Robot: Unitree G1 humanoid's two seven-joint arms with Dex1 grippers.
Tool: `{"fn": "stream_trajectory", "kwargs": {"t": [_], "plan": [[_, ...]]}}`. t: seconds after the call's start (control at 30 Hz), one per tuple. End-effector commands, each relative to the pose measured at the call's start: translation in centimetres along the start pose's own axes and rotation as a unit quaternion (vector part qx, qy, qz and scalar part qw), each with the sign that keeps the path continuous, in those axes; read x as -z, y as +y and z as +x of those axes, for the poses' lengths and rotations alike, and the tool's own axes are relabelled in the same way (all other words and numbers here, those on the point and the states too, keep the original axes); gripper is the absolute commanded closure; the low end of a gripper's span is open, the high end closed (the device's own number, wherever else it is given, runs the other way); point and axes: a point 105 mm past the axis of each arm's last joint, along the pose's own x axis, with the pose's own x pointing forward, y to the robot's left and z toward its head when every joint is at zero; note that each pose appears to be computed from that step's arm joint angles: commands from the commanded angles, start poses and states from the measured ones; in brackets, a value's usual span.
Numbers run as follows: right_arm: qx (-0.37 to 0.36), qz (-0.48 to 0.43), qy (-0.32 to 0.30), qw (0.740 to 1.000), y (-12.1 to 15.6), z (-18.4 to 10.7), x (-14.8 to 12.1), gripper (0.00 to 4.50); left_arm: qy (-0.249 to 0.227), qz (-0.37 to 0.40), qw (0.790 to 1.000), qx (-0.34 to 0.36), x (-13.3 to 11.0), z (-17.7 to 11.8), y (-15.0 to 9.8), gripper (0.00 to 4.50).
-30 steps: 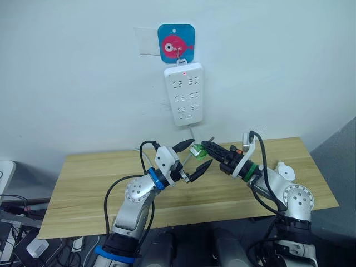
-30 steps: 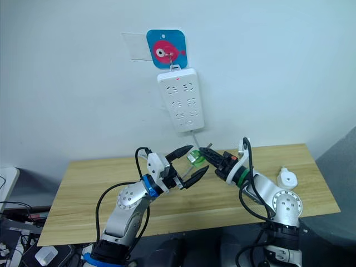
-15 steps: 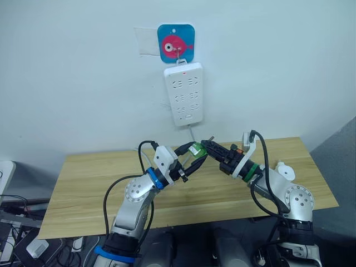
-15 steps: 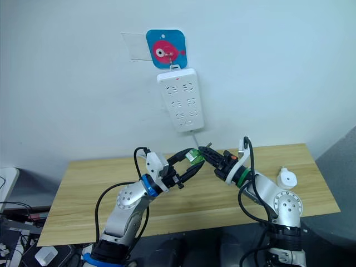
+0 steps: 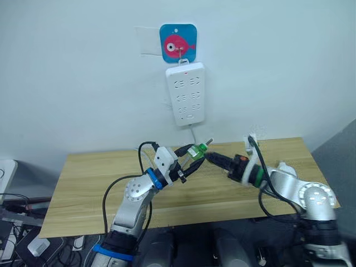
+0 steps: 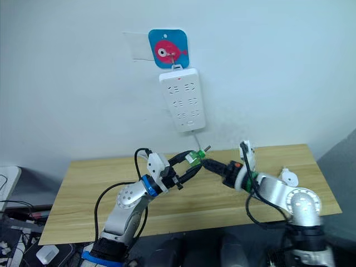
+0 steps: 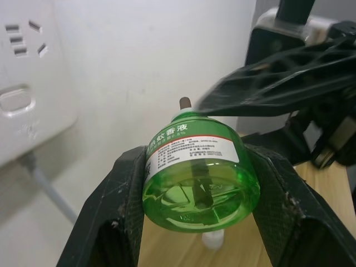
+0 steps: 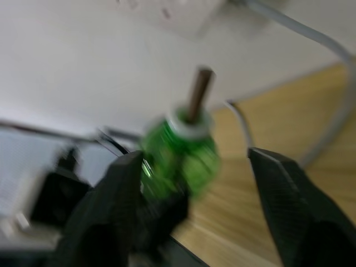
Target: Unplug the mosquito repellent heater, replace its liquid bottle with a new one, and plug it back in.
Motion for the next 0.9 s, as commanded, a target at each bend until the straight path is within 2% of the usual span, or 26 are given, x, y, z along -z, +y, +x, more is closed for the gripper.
{"fn": "stream_trajectory", "kwargs": {"t": [0.03,0.17,0.23,0.37,0.4,0.53,0.67,0.9], "plan": [[0.009,-0.093,0.079,0.992,-0.2,-2.5,1.5,0.01,-0.022,0.015,0.999,0.026,-1.2,0.0,0.0,2.26],[0.118,-0.199,0.174,0.957,-4.9,-6.7,1.5,0.01,-0.018,0.007,0.997,0.070,-1.3,-0.4,-0.7,2.26],[0.165,-0.249,0.198,0.934,-7.4,-8.6,0.4,0.01,-0.018,0.005,0.996,0.092,-1.5,-0.5,-1.2,2.26],[0.212,-0.360,0.232,0.879,-11.1,-11.0,-2.4,0.01,-0.017,-0.001,0.993,0.116,-1.5,-0.6,-1.9,2.26],[0.228,-0.359,0.230,0.875,-12.0,-11.4,-3.2,0.01,-0.016,-0.001,0.993,0.120,-1.5,-0.7,-2.0,2.26],[0.303,-0.260,0.182,0.899,-14.7,-11.8,-6.0,0.01,-0.015,-0.003,0.992,0.126,-1.5,-0.7,-2.3,2.26],[0.357,-0.211,0.170,0.894,-16.6,-12.7,-7.5,0.01,-0.012,-0.004,0.992,0.129,-1.4,-0.9,-2.6,2.26],[0.411,-0.177,0.155,0.881,-18.2,-13.5,-9.3,0.01,-0.005,-0.002,0.992,0.124,-1.3,-1.4,-2.8,2.26]]}}
